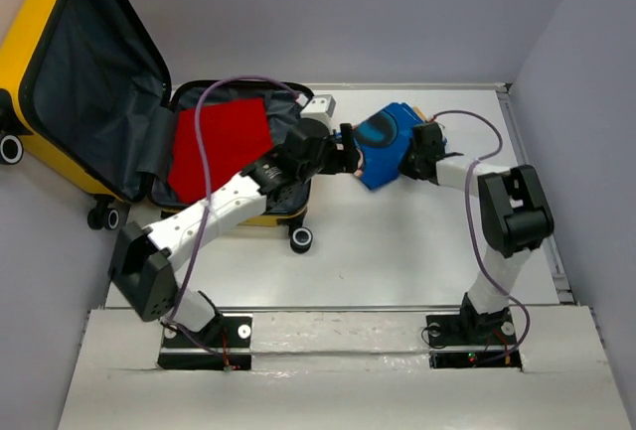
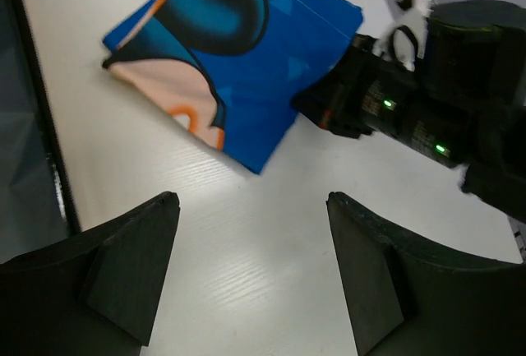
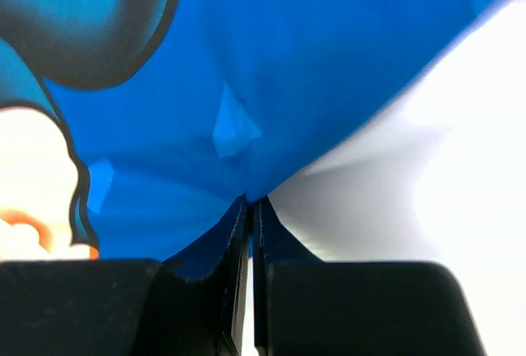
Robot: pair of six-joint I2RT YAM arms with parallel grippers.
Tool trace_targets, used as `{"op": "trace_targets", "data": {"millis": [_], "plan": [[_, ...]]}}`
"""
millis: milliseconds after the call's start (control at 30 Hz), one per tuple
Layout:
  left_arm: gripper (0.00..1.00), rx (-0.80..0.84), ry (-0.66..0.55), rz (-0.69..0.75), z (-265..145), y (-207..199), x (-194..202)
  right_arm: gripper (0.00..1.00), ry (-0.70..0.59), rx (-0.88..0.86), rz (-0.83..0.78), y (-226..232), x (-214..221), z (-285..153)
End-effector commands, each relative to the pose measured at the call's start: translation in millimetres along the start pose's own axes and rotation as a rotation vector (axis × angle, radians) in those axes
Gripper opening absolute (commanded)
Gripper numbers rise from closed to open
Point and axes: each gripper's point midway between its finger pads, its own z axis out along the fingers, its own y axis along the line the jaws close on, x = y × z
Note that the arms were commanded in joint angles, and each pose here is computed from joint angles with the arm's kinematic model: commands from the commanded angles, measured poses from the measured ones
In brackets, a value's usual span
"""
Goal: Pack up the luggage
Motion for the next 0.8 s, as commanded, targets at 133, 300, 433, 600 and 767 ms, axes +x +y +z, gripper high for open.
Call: {"op": "trace_targets", "data": {"millis": [133, 300, 433, 600, 767], "plan": [[0.85, 0.033, 0.111, 0.024, 58.6, -40.8, 37.2, 0.28, -0.072, 0.093, 0.091, -90.6, 8.6, -67.6], [0.87, -0.013, 0.153, 0.027, 79.4, -38.1, 64.2, 0.87, -0.117, 0.021, 0.13, -100.7, -5.1, -96.6], [0.88, -0.112, 0.17, 0.073, 99.5, -24.6, 80.8, 0.86, -0.138, 0.017, 0.2, -125.0, -33.5, -96.5], [0.89, -0.245, 0.145, 0.125, 122.5, -1.1, 80.0, 0.86, -0.154, -0.04, 0.229, -127.2, -58.4, -79.6], [0.91, -0.328, 0.163, 0.171, 149.6, 19.9, 73.8, 0.87, -0.135, -0.1, 0.257, -117.2, -65.3, -58.5]]}}
